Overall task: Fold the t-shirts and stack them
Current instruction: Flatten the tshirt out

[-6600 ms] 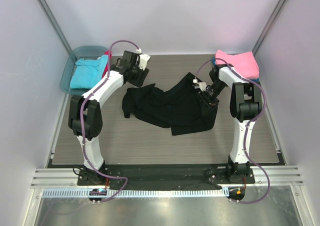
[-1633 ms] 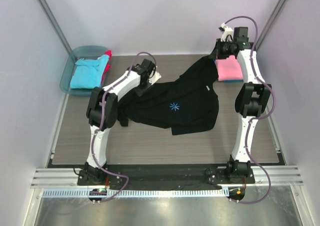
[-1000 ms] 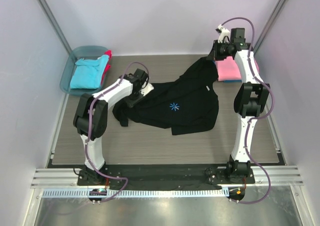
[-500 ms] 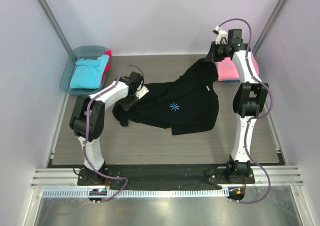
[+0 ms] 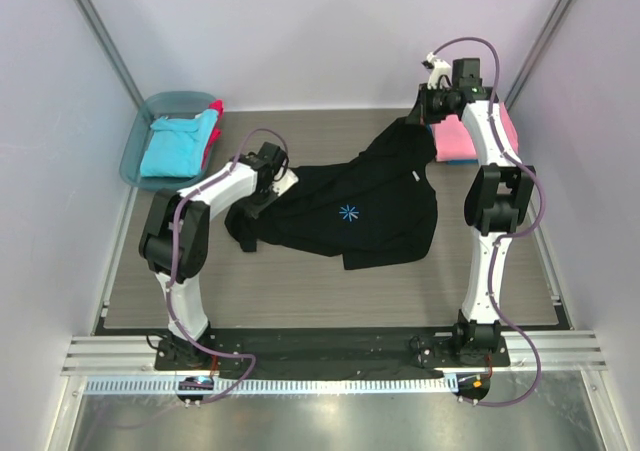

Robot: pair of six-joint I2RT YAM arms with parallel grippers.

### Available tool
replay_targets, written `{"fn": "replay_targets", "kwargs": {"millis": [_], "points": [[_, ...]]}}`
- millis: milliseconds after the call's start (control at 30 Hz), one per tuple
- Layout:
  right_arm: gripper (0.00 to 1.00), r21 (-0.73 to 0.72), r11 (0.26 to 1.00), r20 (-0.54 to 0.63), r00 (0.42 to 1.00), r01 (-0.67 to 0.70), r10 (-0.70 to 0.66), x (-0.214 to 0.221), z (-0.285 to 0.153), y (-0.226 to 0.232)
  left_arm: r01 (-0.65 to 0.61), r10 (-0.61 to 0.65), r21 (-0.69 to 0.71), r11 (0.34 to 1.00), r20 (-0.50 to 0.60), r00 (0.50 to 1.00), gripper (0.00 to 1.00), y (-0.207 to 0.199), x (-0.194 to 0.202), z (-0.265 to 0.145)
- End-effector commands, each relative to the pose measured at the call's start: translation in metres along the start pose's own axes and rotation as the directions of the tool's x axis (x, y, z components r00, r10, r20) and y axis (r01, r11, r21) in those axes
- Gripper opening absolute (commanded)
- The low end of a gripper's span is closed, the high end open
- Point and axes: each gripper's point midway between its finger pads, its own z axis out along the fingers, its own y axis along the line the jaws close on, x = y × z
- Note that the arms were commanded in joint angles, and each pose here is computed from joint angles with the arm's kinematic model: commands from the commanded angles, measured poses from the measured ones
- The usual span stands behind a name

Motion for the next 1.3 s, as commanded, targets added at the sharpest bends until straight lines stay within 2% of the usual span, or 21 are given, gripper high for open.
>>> {"fn": "replay_targets", "kwargs": {"millis": [0,100,133,300,433,600,867,967,1033,1100,1133,1200,1267], "points": [[0.01,0.013,0.997,0.085,0.994,0.071,-0.072,-0.034,-0.032,0.018,0.032,-0.029,-0.048,0.998,0.059,0.998,0.19,0.018,-0.018,-0.009],[0.01,0.014,0.997,0.086,0.994,0.072,-0.072,-0.035,-0.033,0.019,0.029,-0.027,-0.036,0.999,0.057,0.998,0.08,0.015,-0.018,-0.008],[0.01,0.013,0.997,0.085,0.994,0.071,-0.072,-0.034,-0.032,0.018,0.03,-0.028,-0.035,0.999,0.059,0.998,0.0,0.015,-0.018,-0.009],[0.01,0.016,0.997,0.093,0.993,0.075,-0.076,-0.038,-0.036,0.02,0.024,-0.022,-0.023,0.999,0.075,0.997,0.0,0.015,-0.018,-0.02],[0.01,0.022,0.996,0.124,0.988,0.086,-0.088,-0.05,-0.052,0.021,0.038,-0.032,-0.037,0.999,0.145,0.989,0.0,0.026,-0.023,-0.051],[0.01,0.097,0.983,0.233,0.956,0.158,-0.176,-0.093,-0.106,0.031,0.113,-0.088,-0.066,0.991,0.3,0.95,0.0,0.057,-0.03,-0.111],[0.01,0.19,0.96,0.299,0.919,0.208,-0.258,-0.116,-0.163,0.048,0.174,-0.154,-0.017,0.985,0.383,0.911,0.0,0.059,-0.023,-0.14],[0.01,0.252,0.939,0.365,0.876,0.233,-0.316,-0.138,-0.205,0.061,0.201,-0.15,-0.052,0.978,0.495,0.856,0.0,0.075,-0.024,-0.189],[0.01,0.295,0.925,0.408,0.844,0.239,-0.349,-0.153,-0.231,0.068,0.235,-0.121,-0.117,0.965,0.595,0.794,0.0,0.093,-0.024,-0.236],[0.01,0.392,0.899,0.481,0.789,0.196,-0.382,-0.178,-0.272,0.074,0.279,-0.104,-0.178,0.944,0.642,0.759,0.0,0.11,-0.019,-0.266],[0.01,0.42,0.89,0.506,0.768,0.179,-0.393,-0.185,-0.288,0.078,0.313,-0.093,-0.2,0.929,0.69,0.718,0.0,0.12,-0.018,-0.295],[0.01,0.497,0.857,0.564,0.699,0.138,-0.44,-0.201,-0.333,0.091,0.333,-0.083,-0.218,0.917,0.713,0.696,0.0,0.125,-0.01,-0.318],[0.01,0.56,0.821,0.583,0.651,0.112,-0.487,-0.2,-0.371,0.103,0.377,-0.06,-0.251,0.892,0.76,0.647,0.0,0.133,0.002,-0.351]]}}
